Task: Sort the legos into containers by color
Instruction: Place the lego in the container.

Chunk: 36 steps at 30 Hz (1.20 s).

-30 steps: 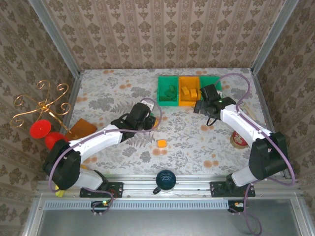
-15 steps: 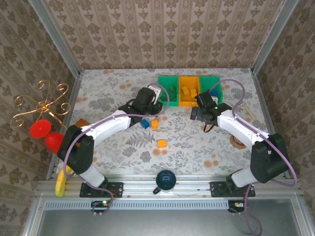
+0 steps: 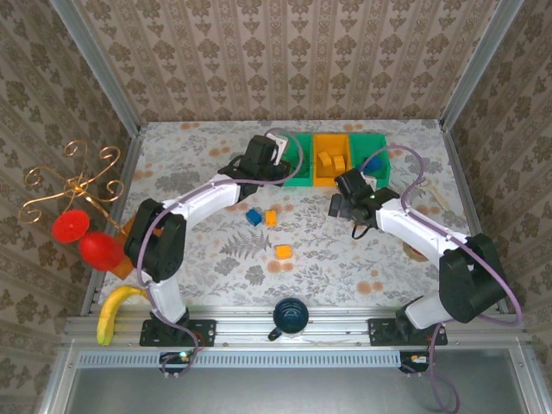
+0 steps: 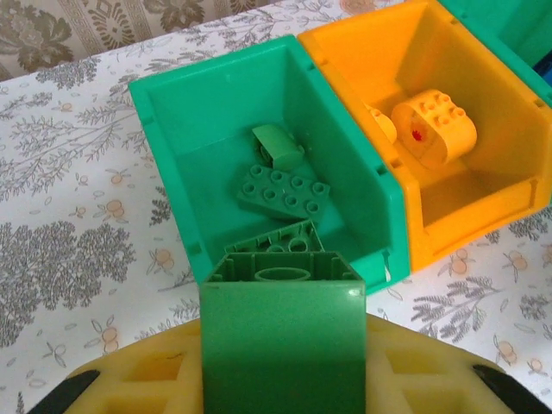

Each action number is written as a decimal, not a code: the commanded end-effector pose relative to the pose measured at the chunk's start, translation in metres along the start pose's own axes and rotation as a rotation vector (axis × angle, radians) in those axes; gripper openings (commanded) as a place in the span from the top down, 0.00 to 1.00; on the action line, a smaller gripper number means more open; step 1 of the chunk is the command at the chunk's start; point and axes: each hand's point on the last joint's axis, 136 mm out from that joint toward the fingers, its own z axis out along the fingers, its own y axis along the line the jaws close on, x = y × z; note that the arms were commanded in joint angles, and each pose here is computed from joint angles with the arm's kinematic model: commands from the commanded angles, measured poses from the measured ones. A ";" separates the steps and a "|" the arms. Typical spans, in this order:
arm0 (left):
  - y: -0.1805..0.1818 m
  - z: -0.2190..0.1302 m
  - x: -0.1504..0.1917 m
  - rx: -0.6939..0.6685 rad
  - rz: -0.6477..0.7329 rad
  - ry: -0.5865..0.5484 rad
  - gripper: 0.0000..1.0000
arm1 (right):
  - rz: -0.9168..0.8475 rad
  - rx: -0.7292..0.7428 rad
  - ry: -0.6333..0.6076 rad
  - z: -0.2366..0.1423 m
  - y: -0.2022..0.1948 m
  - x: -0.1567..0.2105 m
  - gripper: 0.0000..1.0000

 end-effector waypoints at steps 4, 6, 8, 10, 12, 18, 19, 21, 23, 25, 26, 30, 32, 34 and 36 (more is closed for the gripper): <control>-0.001 0.014 -0.020 0.026 0.028 -0.019 0.83 | 0.060 0.022 -0.053 -0.005 -0.003 -0.003 0.00; 0.000 0.020 -0.021 0.026 0.027 -0.015 0.83 | 0.064 0.026 -0.055 -0.006 -0.003 -0.002 0.00; 0.000 0.025 -0.022 0.027 0.027 -0.008 0.83 | 0.069 0.024 -0.059 -0.009 -0.002 0.000 0.00; 0.001 0.028 -0.025 0.026 0.027 -0.007 0.83 | 0.074 0.017 -0.063 -0.010 -0.001 0.001 0.00; 0.002 0.033 -0.027 0.025 0.027 -0.005 0.83 | 0.078 0.010 -0.066 -0.011 0.001 0.001 0.00; 0.001 0.051 -0.026 0.031 0.027 0.025 0.83 | 0.088 0.005 -0.082 -0.015 0.002 0.001 0.00; 0.001 0.055 -0.024 0.032 0.026 0.032 0.82 | 0.089 0.005 -0.082 -0.015 0.002 0.001 0.00; 0.001 0.061 -0.024 0.034 0.027 0.037 0.81 | 0.085 -0.001 -0.078 -0.014 0.004 0.004 0.00; 0.001 0.067 -0.025 0.036 0.025 0.042 0.79 | 0.069 -0.010 -0.071 -0.015 0.007 0.007 0.00; 0.000 0.072 -0.027 0.039 0.027 0.046 0.76 | 0.055 -0.020 -0.066 -0.016 0.011 0.010 0.00; 0.000 0.075 -0.027 0.040 0.028 0.046 0.74 | 0.059 -0.045 -0.078 -0.016 0.017 0.008 0.00; 0.002 0.085 -0.029 0.026 0.031 0.051 0.69 | 0.052 -0.085 -0.072 -0.019 0.029 0.010 0.00; 0.003 0.089 -0.029 0.021 0.031 0.057 0.66 | 0.041 -0.084 -0.069 -0.019 0.032 0.011 0.00; 0.003 0.091 -0.030 0.021 0.028 0.059 0.60 | 0.031 -0.084 -0.063 -0.018 0.034 0.012 0.00; 0.003 0.090 -0.033 0.021 0.022 0.054 0.52 | 0.018 -0.087 -0.056 -0.018 0.038 0.015 0.00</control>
